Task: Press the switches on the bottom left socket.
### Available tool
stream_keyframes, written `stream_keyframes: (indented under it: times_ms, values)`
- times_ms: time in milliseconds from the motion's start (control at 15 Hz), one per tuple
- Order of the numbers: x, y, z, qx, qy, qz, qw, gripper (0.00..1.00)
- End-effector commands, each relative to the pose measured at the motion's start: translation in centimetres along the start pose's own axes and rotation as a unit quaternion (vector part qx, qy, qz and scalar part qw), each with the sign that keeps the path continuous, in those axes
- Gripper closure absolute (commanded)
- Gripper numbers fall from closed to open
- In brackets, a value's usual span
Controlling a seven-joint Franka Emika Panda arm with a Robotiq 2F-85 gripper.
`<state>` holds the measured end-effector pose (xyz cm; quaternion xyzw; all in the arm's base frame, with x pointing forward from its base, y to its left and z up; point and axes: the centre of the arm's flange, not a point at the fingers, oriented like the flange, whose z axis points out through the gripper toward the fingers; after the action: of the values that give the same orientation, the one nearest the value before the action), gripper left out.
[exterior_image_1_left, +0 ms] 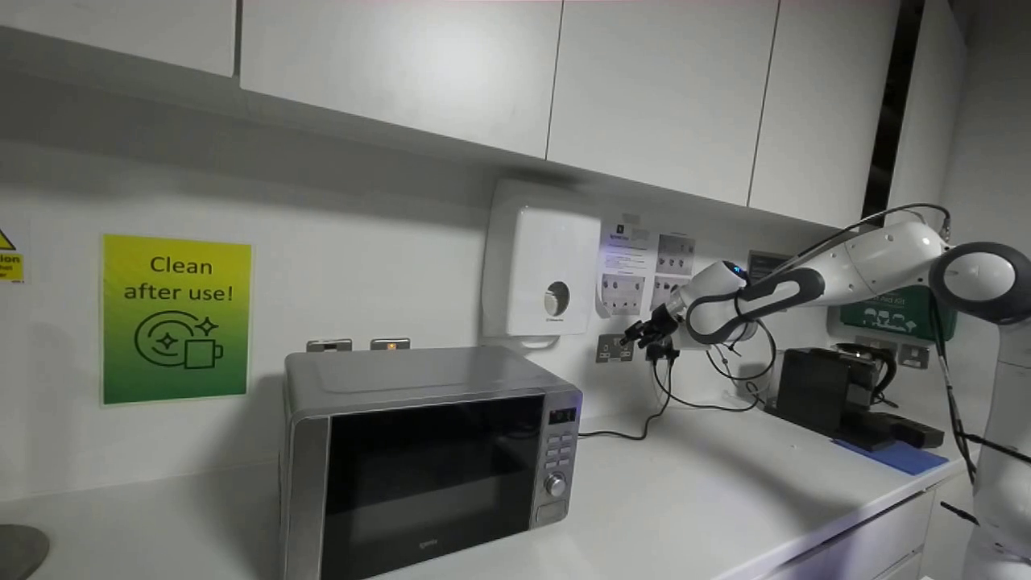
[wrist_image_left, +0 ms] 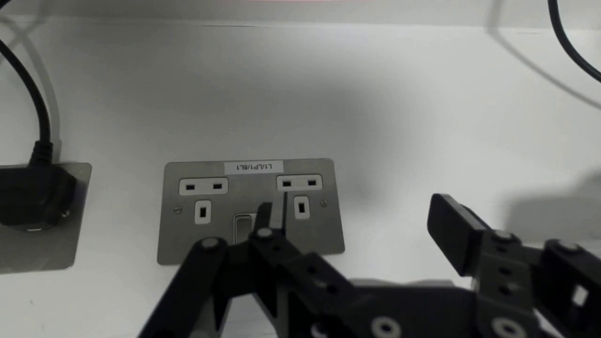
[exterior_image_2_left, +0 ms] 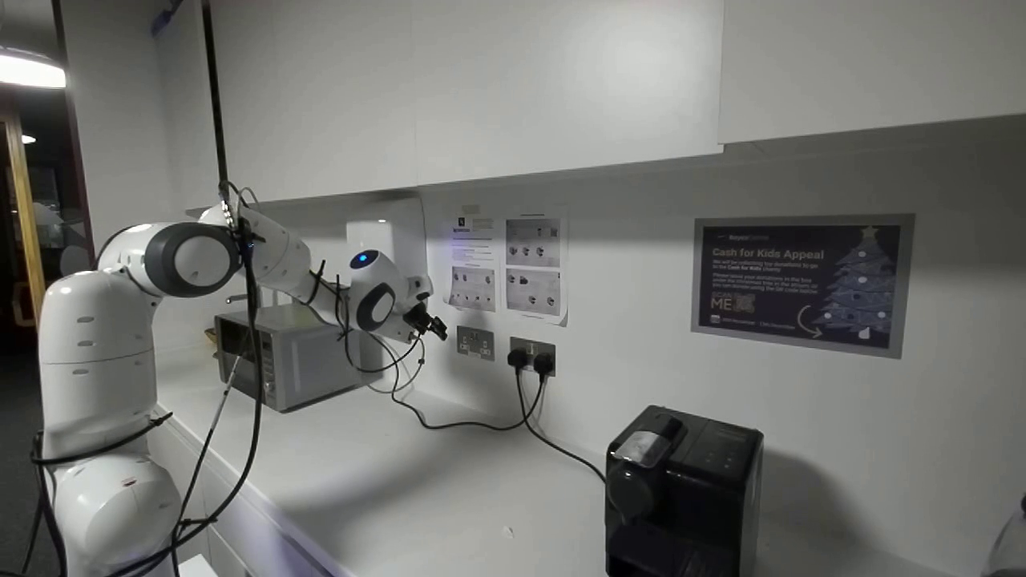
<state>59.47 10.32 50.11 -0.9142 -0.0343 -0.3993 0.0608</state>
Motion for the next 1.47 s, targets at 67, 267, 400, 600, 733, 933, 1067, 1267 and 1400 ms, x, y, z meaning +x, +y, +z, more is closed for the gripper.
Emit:
stream_keyframes:
  times_ms: [67,267,400,600,733,933,1067,1267,1400]
  values:
    - [1.7,1.1,0.2,-0.008,0.020,0.003,0.9998,0.55]
    - [2.0,1.5,0.4,-0.012,0.021,0.006,0.9997,0.78]
    - [1.9,1.7,0.9,-0.016,0.018,0.003,0.9997,0.92]
    - [1.8,1.9,1.6,-0.021,0.016,-0.001,0.9997,1.00]
    - [2.0,2.2,2.2,-0.023,0.019,0.007,0.9995,1.00]
    - [2.5,2.9,2.9,-0.027,0.021,0.016,0.9993,1.00]
    - [2.8,3.2,3.3,-0.027,0.022,0.021,0.9992,1.00]
    - [3.1,3.4,3.8,-0.029,0.023,0.024,0.9990,1.00]
    - [3.4,3.4,4.3,-0.031,0.024,0.025,0.9989,1.00]
